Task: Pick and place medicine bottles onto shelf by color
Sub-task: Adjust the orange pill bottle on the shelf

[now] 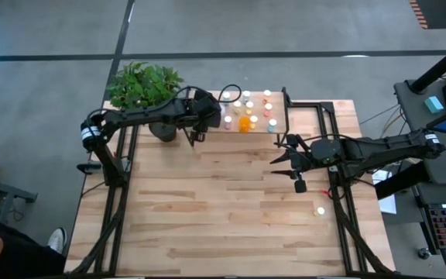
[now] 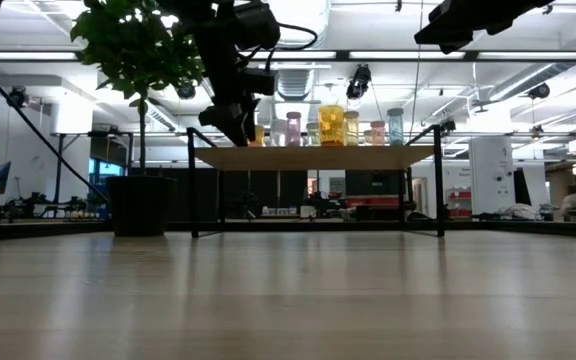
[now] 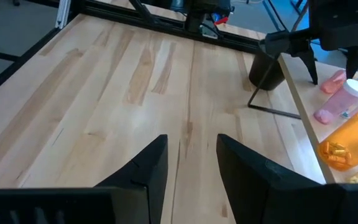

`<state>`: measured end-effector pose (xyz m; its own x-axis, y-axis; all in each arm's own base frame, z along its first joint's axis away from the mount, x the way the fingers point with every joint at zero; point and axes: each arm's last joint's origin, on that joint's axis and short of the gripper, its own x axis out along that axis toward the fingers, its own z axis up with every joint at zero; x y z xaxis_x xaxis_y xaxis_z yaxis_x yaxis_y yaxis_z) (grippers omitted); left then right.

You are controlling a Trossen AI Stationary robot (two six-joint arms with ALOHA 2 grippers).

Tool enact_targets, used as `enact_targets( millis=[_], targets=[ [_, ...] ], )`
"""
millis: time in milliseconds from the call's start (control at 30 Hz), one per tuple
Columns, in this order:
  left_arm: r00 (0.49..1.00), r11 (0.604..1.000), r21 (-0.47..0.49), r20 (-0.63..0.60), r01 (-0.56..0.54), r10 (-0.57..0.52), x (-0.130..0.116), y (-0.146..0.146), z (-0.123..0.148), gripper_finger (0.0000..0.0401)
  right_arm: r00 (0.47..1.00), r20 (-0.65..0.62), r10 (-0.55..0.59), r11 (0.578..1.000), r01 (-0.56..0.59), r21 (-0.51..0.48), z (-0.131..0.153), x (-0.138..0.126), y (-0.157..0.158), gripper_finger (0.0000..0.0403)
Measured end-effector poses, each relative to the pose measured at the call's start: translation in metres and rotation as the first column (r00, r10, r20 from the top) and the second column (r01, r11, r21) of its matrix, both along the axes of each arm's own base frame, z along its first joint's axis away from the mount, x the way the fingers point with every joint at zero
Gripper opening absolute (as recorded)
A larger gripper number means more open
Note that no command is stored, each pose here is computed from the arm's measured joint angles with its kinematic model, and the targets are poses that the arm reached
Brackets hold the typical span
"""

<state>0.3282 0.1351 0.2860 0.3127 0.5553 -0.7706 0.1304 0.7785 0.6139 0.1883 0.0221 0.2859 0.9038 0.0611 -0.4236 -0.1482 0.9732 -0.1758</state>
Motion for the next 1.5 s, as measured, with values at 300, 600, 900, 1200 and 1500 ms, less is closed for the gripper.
enact_targets(
  millis=[300,600,900,1200,1500],
  targets=[
    [1.0,1.0,-0.017,0.002,0.0,0.0,-0.001,-0.001,0.0,0.0138,1.0,0.001,0.001,1.0,-0.001,-0.002,0.0,0.0,0.0,0.0127],
    [1.0,0.999,-0.037,-0.01,-0.009,0.008,-0.003,-0.005,0.001,0.0127,1.0,0.001,0.002,1.0,-0.002,-0.004,0.0,0.0,0.0,0.0126],
    [1.0,1.0,-0.024,-0.018,-0.011,0.01,-0.003,-0.007,0.001,0.0101,1.0,0.0,0.005,1.0,-0.005,-0.01,-0.001,0.0,0.0,0.0122],
    [1.0,1.0,-0.019,-0.019,-0.002,0.002,-0.003,-0.011,0.002,0.0059,1.0,0.0,0.005,1.0,-0.005,-0.011,0.0,0.0,0.0,0.0123],
    [0.992,0.995,0.091,0.117,0.041,-0.052,-0.005,-0.057,0.037,0.0076,1.0,0.0,0.006,1.0,-0.006,-0.012,-0.001,0.0,0.0,0.0119]
  ],
)
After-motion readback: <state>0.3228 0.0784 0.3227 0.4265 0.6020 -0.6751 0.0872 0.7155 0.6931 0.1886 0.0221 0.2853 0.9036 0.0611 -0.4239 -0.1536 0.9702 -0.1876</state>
